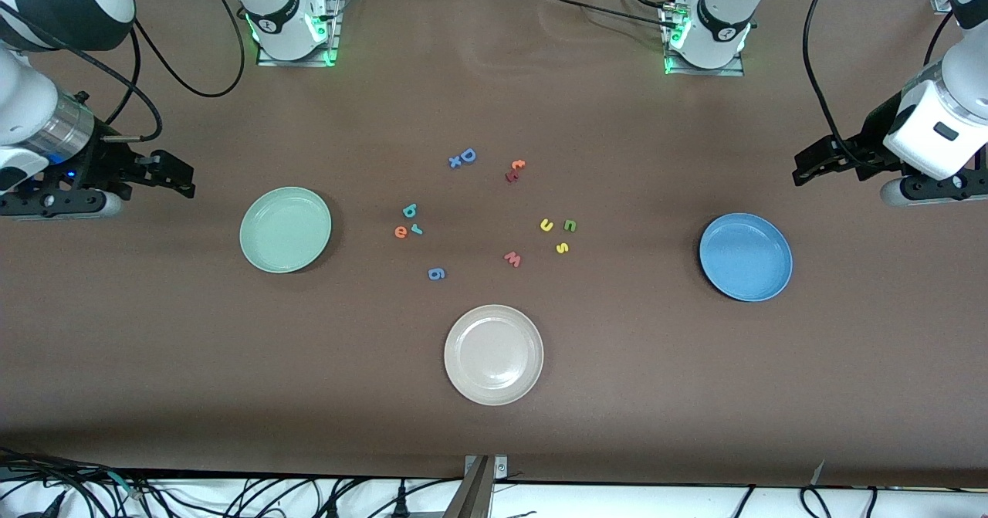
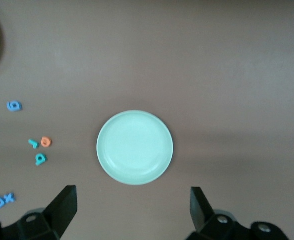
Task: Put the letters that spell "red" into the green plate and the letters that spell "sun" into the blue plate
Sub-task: 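Move the right gripper over the letters beside the green plate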
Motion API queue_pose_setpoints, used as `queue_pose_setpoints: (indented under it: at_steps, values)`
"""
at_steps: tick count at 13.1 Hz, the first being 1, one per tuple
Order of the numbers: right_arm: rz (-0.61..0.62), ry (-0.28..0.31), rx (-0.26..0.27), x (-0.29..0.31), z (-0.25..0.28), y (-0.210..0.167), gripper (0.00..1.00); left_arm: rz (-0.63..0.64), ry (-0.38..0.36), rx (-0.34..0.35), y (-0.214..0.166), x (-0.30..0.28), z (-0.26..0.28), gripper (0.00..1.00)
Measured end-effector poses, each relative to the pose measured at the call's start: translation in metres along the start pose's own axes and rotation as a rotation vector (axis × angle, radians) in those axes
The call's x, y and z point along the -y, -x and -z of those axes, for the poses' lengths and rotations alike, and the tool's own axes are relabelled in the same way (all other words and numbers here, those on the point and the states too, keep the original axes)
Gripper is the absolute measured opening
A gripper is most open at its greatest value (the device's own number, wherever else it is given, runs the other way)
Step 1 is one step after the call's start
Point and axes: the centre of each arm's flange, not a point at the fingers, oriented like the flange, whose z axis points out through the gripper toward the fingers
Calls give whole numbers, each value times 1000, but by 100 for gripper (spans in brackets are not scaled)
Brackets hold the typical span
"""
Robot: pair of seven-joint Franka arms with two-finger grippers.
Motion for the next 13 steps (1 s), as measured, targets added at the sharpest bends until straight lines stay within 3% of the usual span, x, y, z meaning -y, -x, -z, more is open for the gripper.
queue_pose_setpoints:
  at_steps: [3, 5, 8, 13]
  values:
    - [83, 15, 147, 55, -48, 1, 100, 0, 0, 0, 0, 0, 0, 100]
    - [51, 37, 190, 97, -80, -2, 100, 0, 0, 0, 0, 0, 0, 100]
    - [-72, 68, 171, 163, -120, -5, 100, 0, 0, 0, 0, 0, 0, 100]
    - [-290, 55, 74, 228, -206, -10, 100, -2, 0, 1, 0, -1, 0, 100]
